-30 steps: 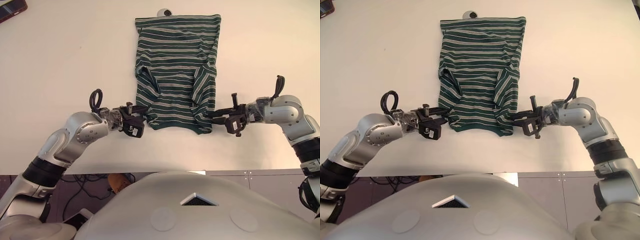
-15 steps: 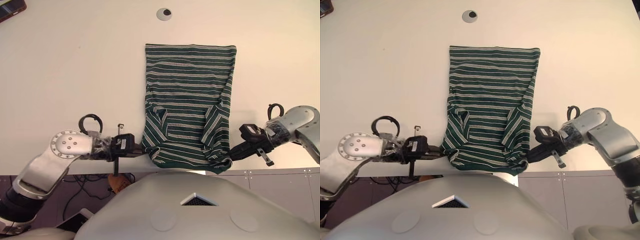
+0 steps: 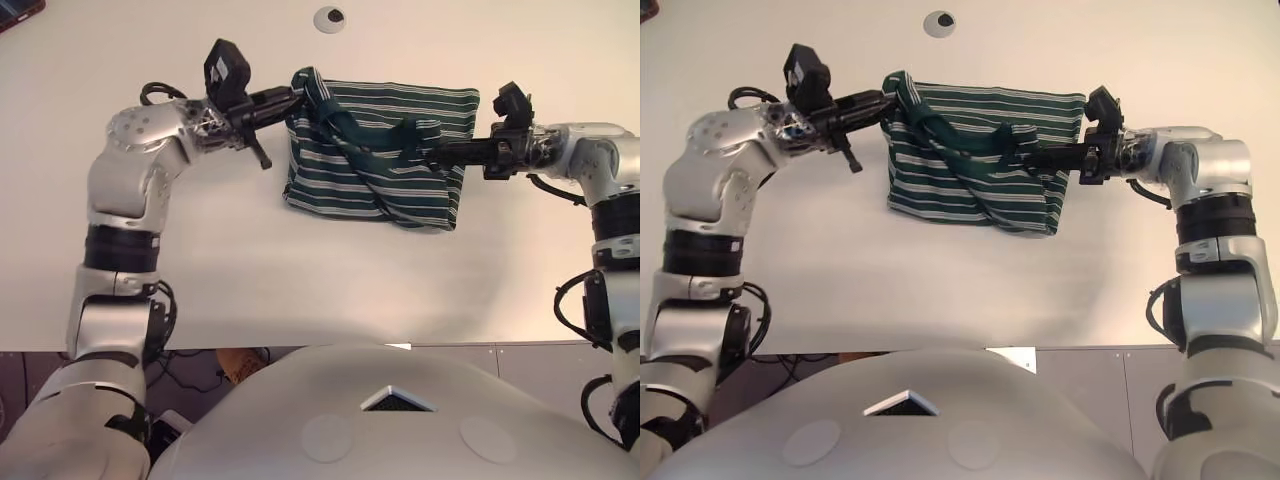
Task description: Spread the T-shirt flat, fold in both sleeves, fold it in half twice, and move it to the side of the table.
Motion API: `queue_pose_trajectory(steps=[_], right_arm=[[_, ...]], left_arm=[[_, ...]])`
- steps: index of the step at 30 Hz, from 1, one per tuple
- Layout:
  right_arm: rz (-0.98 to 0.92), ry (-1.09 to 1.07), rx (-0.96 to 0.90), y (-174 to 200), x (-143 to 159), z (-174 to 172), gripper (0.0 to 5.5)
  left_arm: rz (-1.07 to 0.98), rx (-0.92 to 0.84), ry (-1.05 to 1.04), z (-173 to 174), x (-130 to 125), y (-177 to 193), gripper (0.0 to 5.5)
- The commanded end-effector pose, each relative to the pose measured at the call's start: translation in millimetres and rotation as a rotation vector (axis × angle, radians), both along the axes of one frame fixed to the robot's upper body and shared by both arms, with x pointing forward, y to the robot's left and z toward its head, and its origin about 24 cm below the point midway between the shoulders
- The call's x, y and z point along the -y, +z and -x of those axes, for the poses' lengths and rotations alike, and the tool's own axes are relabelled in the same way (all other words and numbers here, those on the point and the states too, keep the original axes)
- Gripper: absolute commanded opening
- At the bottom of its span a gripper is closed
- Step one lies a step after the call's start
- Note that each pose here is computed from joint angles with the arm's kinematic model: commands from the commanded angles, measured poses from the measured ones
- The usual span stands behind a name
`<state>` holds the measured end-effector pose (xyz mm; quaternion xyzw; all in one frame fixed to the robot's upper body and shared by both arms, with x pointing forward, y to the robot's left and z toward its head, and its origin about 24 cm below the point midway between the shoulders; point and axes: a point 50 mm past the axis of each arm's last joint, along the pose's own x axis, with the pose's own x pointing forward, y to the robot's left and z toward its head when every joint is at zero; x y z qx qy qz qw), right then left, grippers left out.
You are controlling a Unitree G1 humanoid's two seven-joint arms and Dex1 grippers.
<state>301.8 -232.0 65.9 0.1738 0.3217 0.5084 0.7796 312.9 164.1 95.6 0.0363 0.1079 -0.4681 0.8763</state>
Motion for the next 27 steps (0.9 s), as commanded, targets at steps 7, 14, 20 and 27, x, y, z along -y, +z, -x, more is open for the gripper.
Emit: queue_pose_trajectory(steps=[7,14,20,27], right_arm=[[0.12,-0.277,0.134,1.9,0.9,-42.9,0.0],[0.273,-0.45,0.147,-13.9,2.2,-50.1,0.0],[0.423,-0.6,0.374,-3.5,11.7,-61.7,0.0],[0.374,-0.587,0.291,-10.9,11.4,-56.8,0.56]], left_arm=[[-0.074,-0.048,0.14,-51.2,11.0,-23.4,0.02],[-0.173,-0.044,0.274,-63.1,19.8,-32.4,0.93],[-0.1,0.107,0.087,-20.2,17.8,-16.4,0.93],[-0.078,0.109,-0.165,43.1,67.8,-8.6,0.0]])
